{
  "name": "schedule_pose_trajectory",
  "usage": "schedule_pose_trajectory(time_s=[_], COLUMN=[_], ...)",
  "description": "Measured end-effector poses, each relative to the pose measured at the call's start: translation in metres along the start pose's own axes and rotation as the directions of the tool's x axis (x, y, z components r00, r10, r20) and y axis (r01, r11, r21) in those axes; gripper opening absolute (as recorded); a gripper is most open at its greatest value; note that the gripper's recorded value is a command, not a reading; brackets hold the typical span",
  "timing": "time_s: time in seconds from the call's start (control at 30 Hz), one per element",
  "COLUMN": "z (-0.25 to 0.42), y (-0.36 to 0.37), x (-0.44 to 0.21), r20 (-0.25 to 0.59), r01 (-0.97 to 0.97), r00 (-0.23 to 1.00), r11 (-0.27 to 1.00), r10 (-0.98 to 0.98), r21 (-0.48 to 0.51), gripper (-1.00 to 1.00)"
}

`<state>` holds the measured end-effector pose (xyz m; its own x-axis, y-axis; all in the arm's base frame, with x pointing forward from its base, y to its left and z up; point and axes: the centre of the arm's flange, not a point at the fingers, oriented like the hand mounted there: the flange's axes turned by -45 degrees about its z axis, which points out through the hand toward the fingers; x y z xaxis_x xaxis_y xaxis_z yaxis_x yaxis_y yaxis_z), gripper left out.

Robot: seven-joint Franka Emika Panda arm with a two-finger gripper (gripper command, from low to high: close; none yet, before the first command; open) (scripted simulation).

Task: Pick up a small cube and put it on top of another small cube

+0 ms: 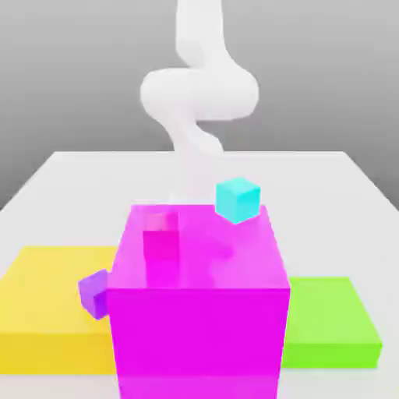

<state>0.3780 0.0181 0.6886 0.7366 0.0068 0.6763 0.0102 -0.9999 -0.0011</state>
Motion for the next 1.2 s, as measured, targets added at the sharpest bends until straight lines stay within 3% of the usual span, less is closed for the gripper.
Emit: schedule_pose_trajectory(time_s=[0.27,0.53,1.07,1.2], z=[0.126,0.244,0.431,0.476], y=[-0.069,-0.148,-0.306,-0.315], x=[0.003,-0.034,-0.228,-0.278], r20=[0.180,0.343,0.614,0.629], r01=[0.075,0.151,0.263,0.268], r00=[0.980,0.923,0.706,0.687], r11=[0.997,0.985,0.936,0.932], r10=[-0.081,-0.172,-0.353,-0.363], r21=[0.036,0.089,0.235,0.245], gripper=[0.00,0.00,0.00,0.00])
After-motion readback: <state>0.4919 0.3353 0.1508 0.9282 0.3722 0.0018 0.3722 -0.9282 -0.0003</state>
